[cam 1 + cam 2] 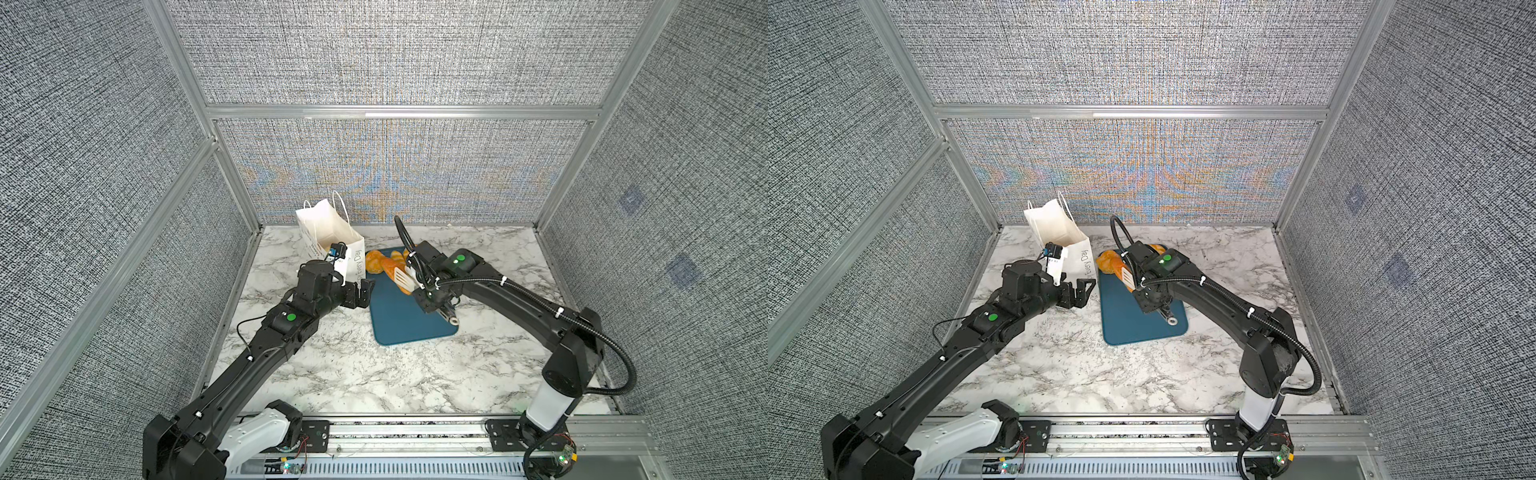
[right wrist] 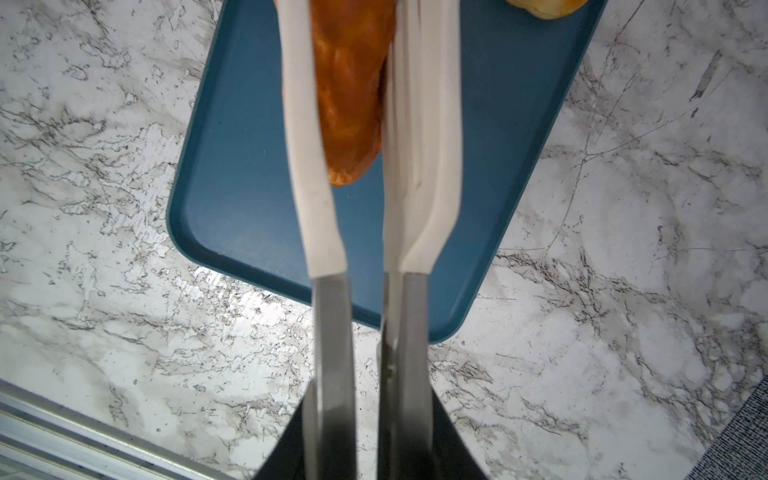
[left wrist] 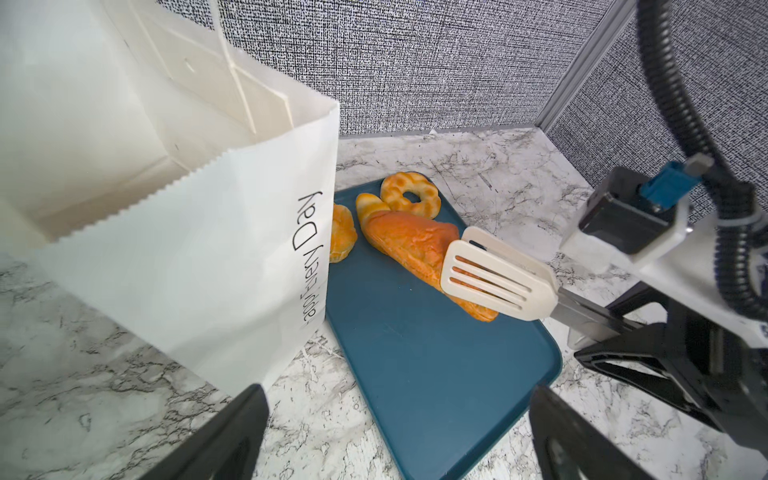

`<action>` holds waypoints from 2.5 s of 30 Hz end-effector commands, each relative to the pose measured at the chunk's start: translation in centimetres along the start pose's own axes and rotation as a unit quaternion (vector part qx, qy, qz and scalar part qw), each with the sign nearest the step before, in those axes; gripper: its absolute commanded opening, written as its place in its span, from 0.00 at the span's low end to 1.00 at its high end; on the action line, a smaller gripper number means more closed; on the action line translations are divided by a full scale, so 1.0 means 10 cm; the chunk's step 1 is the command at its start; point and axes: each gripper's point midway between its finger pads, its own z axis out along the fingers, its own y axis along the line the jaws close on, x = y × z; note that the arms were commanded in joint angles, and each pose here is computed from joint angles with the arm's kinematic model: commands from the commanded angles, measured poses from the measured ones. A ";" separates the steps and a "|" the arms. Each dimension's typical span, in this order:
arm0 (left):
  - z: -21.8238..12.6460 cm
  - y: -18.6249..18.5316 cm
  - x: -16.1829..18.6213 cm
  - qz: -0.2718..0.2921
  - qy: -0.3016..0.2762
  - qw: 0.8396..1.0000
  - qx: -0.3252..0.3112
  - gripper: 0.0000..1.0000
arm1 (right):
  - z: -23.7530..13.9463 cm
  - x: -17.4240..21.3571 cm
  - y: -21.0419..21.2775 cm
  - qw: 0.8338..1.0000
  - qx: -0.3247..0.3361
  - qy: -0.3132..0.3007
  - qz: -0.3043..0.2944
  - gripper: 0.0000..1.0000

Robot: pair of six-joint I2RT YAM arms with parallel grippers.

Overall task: Place the fake bread into the paper bag
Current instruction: 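Lift the orange pastry in the tongs and carry it toward the bag, then hold the orange bread in the right tongs above the bag opening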

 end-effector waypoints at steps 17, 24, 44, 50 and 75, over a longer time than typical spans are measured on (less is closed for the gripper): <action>-0.22 -0.11 -0.46 0.052 -0.024 0.998 0.003 0.99 | -0.58 -0.46 0.03 0.995 -0.030 -0.090 0.023 0.31; -0.35 -0.12 -0.64 0.061 -0.037 0.997 0.005 0.99 | -0.87 -0.63 0.04 0.989 -0.047 -0.135 0.026 0.31; -0.66 0.09 -1.02 0.058 -0.064 0.996 -0.010 0.99 | -1.52 -1.11 0.23 0.966 -0.089 -0.245 0.001 0.31; -0.77 0.23 -1.11 0.049 -0.072 0.995 -0.041 0.99 | -1.70 -1.27 0.35 0.955 -0.104 -0.277 -0.018 0.32; -1.15 0.86 -1.10 -0.006 -0.085 0.991 -0.108 0.99 | -1.59 -1.68 1.07 0.928 -0.208 -0.301 -0.070 0.35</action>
